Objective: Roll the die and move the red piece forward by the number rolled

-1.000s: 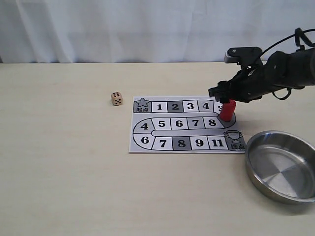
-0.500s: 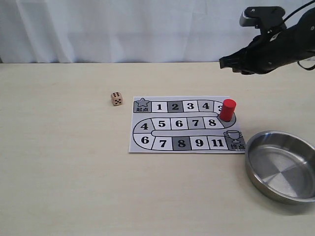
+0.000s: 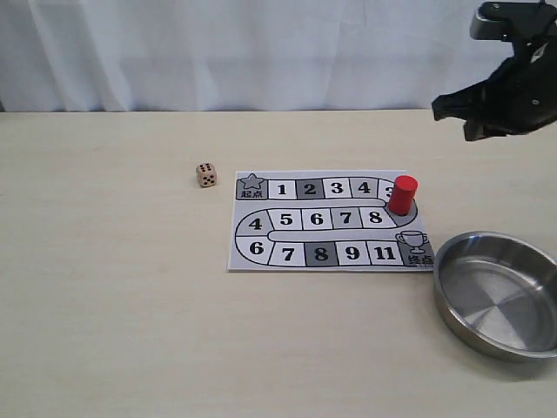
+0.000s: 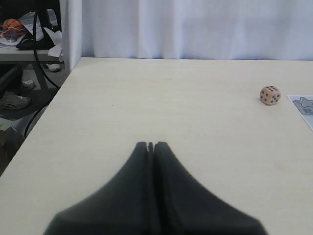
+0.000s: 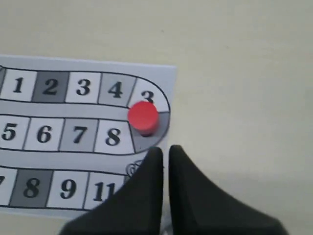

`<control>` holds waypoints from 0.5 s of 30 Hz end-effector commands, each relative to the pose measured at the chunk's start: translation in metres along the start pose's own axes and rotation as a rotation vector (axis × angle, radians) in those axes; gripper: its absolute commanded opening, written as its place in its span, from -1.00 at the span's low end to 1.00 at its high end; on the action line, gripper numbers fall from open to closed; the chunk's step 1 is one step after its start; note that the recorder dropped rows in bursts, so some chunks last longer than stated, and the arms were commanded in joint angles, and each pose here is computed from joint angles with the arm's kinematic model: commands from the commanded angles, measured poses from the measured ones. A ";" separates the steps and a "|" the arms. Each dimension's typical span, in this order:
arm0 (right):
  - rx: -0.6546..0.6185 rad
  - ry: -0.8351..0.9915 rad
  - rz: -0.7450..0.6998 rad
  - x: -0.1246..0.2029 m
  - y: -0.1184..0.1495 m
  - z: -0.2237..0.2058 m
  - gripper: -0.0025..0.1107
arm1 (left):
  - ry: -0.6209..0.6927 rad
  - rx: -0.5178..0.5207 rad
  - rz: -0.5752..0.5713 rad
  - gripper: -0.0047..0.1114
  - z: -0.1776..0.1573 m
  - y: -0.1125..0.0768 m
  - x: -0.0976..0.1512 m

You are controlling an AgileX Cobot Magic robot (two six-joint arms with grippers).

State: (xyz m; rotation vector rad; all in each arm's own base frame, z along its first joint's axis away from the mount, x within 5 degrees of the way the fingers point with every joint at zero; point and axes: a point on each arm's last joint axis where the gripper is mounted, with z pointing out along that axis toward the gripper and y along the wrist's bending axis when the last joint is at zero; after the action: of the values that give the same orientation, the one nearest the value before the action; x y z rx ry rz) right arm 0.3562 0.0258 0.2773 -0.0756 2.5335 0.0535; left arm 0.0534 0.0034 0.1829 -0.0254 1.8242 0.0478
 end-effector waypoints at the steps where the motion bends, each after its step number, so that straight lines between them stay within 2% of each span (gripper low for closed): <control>1: 0.058 0.104 0.063 0.011 -0.030 -0.005 -0.89 | -0.011 0.001 -0.006 -0.92 0.000 0.000 -0.001; 11: 0.070 0.190 0.018 0.019 -0.034 -0.012 -0.89 | -0.011 0.001 -0.006 -0.92 0.000 0.000 -0.001; 15: 0.072 0.124 0.017 0.018 -0.031 -0.043 -0.89 | -0.011 0.001 -0.006 -0.92 0.000 0.000 -0.001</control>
State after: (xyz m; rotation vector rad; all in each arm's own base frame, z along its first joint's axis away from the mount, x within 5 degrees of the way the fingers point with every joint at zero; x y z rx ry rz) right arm 0.3296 -0.0066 0.2877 -0.0256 2.6952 -0.0233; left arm 0.0534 0.0034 0.1829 -0.0254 1.8242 0.0478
